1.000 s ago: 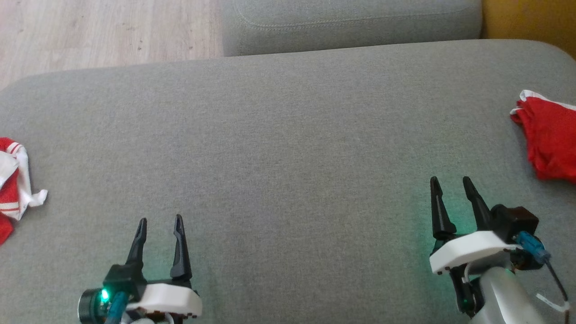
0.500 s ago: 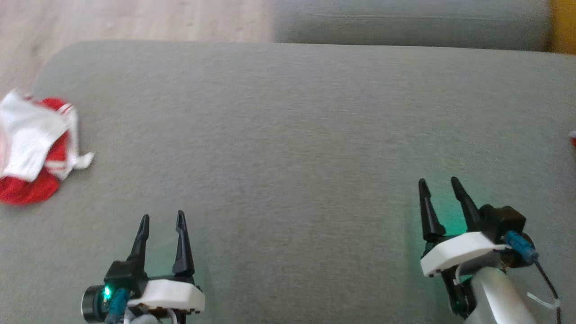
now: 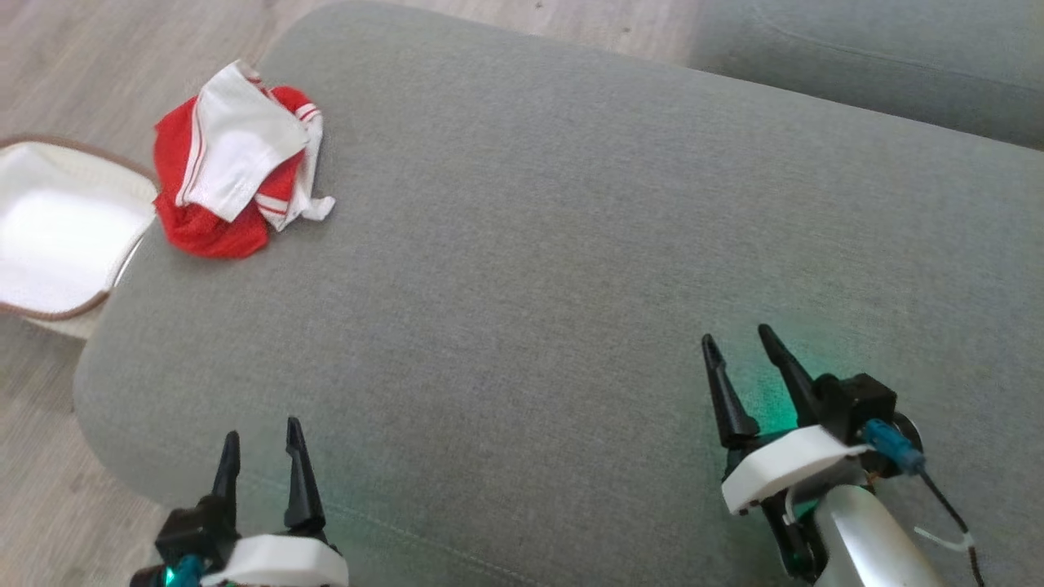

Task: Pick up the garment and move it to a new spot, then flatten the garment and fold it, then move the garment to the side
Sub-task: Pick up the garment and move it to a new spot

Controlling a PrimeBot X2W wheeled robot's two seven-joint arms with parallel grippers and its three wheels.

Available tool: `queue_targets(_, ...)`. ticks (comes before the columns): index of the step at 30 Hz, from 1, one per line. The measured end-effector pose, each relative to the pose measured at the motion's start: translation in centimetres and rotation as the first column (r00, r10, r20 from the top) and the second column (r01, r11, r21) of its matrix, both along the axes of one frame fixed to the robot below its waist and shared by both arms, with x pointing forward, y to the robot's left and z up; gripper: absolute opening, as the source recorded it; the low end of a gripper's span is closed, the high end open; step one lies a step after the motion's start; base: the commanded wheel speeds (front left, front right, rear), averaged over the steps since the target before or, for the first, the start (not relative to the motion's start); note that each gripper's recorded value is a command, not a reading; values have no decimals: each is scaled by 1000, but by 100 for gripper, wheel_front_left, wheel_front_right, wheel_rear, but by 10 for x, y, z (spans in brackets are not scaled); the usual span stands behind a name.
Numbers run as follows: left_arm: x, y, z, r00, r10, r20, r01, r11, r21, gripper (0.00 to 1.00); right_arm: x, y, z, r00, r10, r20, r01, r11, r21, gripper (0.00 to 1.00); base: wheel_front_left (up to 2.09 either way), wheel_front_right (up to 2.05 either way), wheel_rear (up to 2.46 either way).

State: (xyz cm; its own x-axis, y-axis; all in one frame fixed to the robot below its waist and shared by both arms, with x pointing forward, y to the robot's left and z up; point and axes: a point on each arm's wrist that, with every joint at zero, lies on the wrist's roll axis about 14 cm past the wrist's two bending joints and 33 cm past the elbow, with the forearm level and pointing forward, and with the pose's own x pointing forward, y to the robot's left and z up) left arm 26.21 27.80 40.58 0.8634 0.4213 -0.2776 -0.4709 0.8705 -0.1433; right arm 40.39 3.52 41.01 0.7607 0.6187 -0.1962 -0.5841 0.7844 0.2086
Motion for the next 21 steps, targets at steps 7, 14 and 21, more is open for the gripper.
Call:
queue_targets(7, 4, 18, 5, 999, 53, 13, -53, 999, 3, 100, 3, 8, -8, 999, 16, -28, -15, 1000, 22, 100, 0, 0, 0)
queue_targets(14, 48, 60, 42, 991, 76, 114, -87, 991, 99, 100, 21, 14, -1, 1000, 14, -1, -14, 997, 69, 100, 0, 0, 0)
queue_targets(21, 116, 95, 60, 992, 29, 122, -52, 982, 184, 100, 34, 14, -11, 999, 38, 14, -39, 997, 62, 100, 0, 0, 0)
